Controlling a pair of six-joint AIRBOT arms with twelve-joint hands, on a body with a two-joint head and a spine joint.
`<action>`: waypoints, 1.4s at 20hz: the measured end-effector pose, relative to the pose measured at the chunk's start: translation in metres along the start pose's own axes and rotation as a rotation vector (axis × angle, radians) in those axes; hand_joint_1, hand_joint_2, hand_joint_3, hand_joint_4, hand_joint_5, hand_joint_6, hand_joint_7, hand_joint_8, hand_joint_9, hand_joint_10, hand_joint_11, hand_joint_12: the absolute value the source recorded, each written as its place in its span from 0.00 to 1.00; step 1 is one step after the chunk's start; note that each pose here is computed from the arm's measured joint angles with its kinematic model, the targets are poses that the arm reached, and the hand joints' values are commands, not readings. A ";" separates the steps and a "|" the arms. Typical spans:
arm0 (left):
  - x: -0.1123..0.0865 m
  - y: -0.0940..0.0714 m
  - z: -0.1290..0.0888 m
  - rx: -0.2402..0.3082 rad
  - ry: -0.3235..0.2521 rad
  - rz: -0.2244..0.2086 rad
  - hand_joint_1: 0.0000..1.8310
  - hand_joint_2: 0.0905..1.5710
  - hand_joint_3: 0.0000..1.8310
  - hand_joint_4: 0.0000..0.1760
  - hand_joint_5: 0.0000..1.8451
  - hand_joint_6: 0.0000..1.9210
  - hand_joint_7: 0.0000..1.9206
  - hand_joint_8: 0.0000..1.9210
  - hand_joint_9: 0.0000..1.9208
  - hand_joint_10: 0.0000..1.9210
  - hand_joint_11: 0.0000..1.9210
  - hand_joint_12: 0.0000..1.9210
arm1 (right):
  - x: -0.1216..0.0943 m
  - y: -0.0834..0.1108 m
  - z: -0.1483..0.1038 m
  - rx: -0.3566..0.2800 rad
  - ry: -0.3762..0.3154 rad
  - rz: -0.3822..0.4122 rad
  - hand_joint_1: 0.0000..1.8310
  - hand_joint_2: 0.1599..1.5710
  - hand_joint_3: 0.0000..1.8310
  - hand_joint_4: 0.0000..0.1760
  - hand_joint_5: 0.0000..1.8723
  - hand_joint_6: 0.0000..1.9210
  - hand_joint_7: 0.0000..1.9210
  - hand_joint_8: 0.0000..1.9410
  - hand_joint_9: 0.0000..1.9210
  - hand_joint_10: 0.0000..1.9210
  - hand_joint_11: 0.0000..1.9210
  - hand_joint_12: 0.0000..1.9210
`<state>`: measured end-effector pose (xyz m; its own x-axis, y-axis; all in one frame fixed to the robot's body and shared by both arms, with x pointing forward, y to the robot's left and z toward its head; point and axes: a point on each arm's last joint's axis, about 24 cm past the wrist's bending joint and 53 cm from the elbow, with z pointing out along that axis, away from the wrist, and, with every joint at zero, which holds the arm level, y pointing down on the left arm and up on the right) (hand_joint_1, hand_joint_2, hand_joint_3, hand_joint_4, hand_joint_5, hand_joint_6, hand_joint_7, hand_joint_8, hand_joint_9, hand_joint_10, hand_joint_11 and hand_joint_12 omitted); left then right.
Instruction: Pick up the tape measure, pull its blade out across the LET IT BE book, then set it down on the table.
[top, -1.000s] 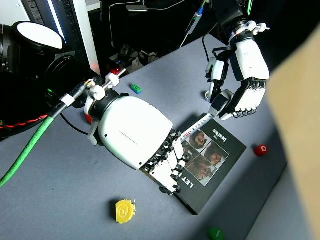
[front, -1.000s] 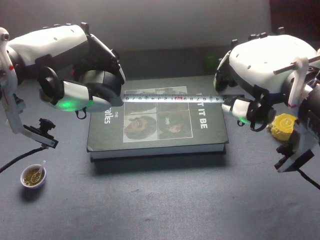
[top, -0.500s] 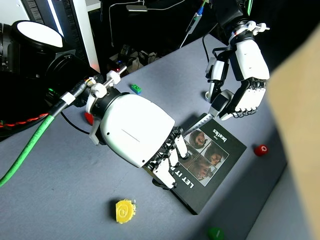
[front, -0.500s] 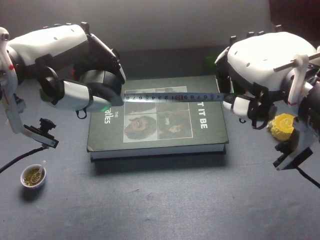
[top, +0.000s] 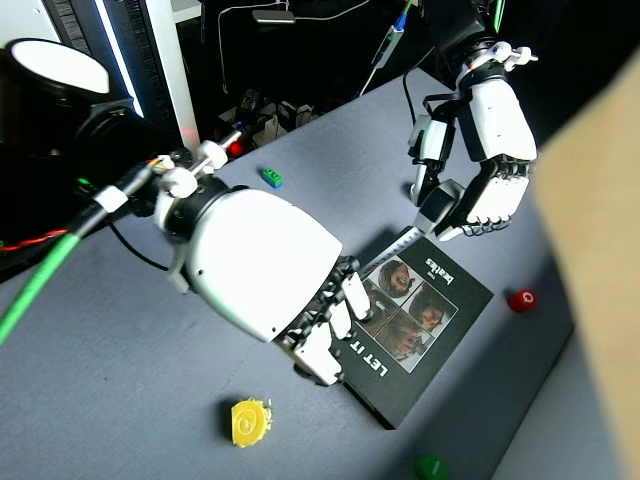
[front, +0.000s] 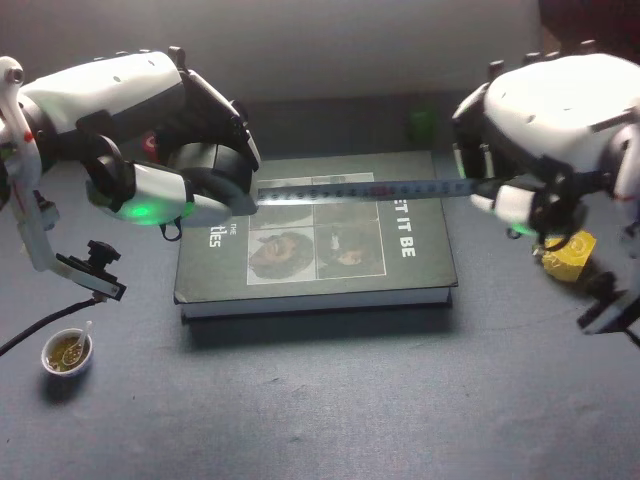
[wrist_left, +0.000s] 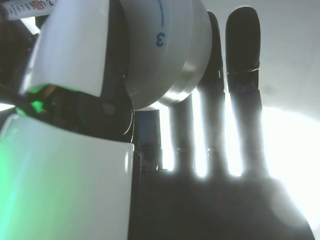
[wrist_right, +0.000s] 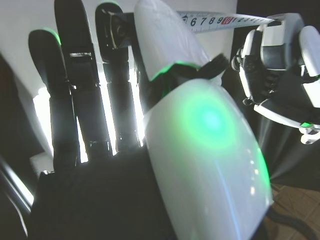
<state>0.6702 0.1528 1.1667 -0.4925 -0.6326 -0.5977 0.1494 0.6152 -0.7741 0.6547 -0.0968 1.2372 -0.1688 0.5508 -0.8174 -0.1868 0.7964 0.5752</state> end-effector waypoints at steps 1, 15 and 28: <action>0.000 0.001 0.000 -0.001 -0.001 0.000 0.76 0.67 0.00 0.00 0.58 0.34 0.58 0.45 0.46 0.63 0.39 0.59 | -0.004 -0.004 0.000 0.007 -0.006 -0.003 0.65 0.72 0.00 0.00 0.42 0.69 0.51 0.49 0.56 0.11 0.32 0.69; 0.000 0.001 0.000 -0.001 -0.003 -0.002 0.76 0.67 0.00 0.00 0.57 0.36 0.59 0.45 0.47 0.61 0.40 0.57 | -0.038 -0.032 -0.014 0.035 -0.037 -0.033 0.65 0.72 0.00 0.00 0.42 0.69 0.51 0.50 0.47 0.32 0.31 0.69; 0.001 0.001 0.000 -0.002 0.001 0.002 0.76 0.66 0.00 0.00 0.59 0.33 0.58 0.42 0.47 0.62 0.41 0.59 | -0.033 -0.076 -0.025 0.127 -0.020 -0.035 0.65 0.72 0.00 0.00 0.42 0.69 0.50 0.51 0.47 0.31 0.31 0.69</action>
<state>0.6697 0.1531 1.1649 -0.4931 -0.6306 -0.5994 0.1487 0.6177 -0.7722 0.6499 -0.1813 1.2211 -0.1444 0.5257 -0.8383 -0.0683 0.8399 0.5385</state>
